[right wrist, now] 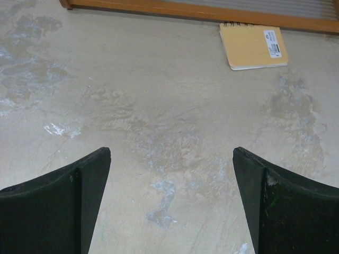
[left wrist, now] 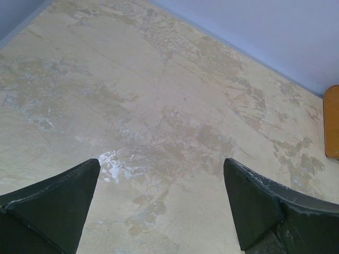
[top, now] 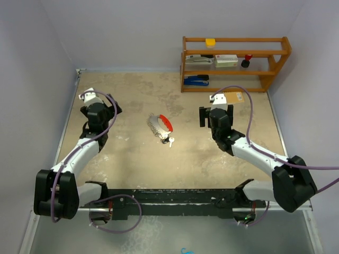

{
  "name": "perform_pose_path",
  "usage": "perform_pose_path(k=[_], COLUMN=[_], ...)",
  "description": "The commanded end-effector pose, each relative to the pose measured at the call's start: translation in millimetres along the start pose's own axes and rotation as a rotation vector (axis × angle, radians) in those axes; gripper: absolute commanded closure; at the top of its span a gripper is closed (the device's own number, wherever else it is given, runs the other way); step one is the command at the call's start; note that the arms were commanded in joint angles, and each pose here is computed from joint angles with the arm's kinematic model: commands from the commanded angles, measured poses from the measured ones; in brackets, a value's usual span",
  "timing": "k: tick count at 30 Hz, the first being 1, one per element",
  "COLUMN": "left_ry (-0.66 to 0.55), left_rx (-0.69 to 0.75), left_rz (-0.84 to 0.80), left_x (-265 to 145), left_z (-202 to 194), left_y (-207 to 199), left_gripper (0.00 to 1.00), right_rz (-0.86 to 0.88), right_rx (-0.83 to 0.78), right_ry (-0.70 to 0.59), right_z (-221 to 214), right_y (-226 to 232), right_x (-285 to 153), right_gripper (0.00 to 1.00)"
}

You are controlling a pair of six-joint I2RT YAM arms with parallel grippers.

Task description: Remove the keys from the keyring

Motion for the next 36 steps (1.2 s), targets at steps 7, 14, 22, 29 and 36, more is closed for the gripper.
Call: perform_pose_path(k=[7,14,22,29,36], left_ry=[-0.029,0.075,0.133,0.157,0.223], left_rx=[-0.004,0.015,-0.087,-0.129,-0.121], left_rz=[-0.064,-0.201,-0.363,-0.439,-0.469], left_x=[-2,10,13,12,10], left_z=[10,-3,-19,-22,-29], left_y=[-8,-21,-33,-39,-40], left_gripper=[0.03,0.03,0.01,0.63,0.77], right_rz=[0.156,0.319,0.587,0.732,0.823], right_rx=[0.019,0.027,0.045,0.033,-0.006], right_ry=[0.038,0.087,0.169,0.158,0.134], right_z=[22,15,-6,-12,-7], right_y=[14,34,70,98,125], right_x=[-1,6,14,13,8], right_gripper=[0.00,0.14,0.68,0.65,0.58])
Point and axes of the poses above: each gripper's point midway between its finger pads, its own x axis out along the fingers, its own y axis along the line the jaws close on, z = x × y, the point moved 10 cm from there along -x, back along the fingers, and after that the axes turned 6 degrees about -x, right-handed, at the moved point
